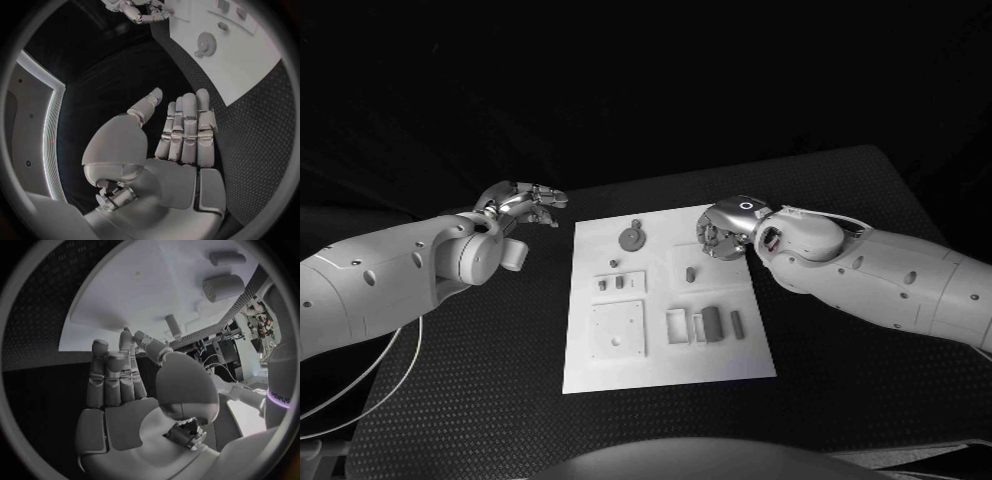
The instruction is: Assemble the parts on the task board
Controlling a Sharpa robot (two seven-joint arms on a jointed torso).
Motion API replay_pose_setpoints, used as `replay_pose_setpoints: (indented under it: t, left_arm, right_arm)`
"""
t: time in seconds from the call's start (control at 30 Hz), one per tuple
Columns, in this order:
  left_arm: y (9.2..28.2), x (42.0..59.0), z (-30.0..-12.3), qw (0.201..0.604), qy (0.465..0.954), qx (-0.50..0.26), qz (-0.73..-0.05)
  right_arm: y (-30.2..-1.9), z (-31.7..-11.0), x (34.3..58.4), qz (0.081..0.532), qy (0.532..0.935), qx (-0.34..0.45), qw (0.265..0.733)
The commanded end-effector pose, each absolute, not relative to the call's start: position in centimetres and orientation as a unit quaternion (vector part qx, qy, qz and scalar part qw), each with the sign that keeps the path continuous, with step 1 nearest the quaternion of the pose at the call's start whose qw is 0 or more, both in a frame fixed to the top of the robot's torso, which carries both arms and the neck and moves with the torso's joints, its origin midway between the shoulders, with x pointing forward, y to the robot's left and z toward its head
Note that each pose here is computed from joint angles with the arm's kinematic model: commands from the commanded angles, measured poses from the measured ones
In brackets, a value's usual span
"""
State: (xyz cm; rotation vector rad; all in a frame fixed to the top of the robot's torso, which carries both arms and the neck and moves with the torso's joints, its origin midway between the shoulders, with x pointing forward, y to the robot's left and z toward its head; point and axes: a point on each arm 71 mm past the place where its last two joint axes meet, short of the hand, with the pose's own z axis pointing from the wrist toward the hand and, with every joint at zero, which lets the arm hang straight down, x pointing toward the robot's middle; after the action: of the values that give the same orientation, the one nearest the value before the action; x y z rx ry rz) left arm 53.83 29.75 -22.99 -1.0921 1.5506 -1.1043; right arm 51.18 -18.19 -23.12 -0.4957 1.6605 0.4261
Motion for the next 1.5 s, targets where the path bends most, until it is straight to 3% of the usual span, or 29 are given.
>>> replay_pose_setpoints:
  t: [0.03,0.8,1.27,1.5]
  left_arm:
    - [29.5,53.9,-22.9,0.454,0.629,-0.438,-0.454]
    - [29.5,53.8,-22.9,0.452,0.630,-0.438,-0.454]
    - [29.5,53.9,-22.9,0.452,0.630,-0.438,-0.454]
    - [29.5,54.1,-22.9,0.454,0.629,-0.439,-0.453]
  right_arm:
    - [-18.1,-22.9,51.1,0.185,0.721,-0.220,0.631]
    - [-17.2,-20.7,50.5,0.208,0.710,-0.217,0.637]
    - [-12.7,-19.5,48.8,0.260,0.693,-0.239,0.628]
    - [-8.6,-19.1,47.5,0.301,0.683,-0.259,0.613]
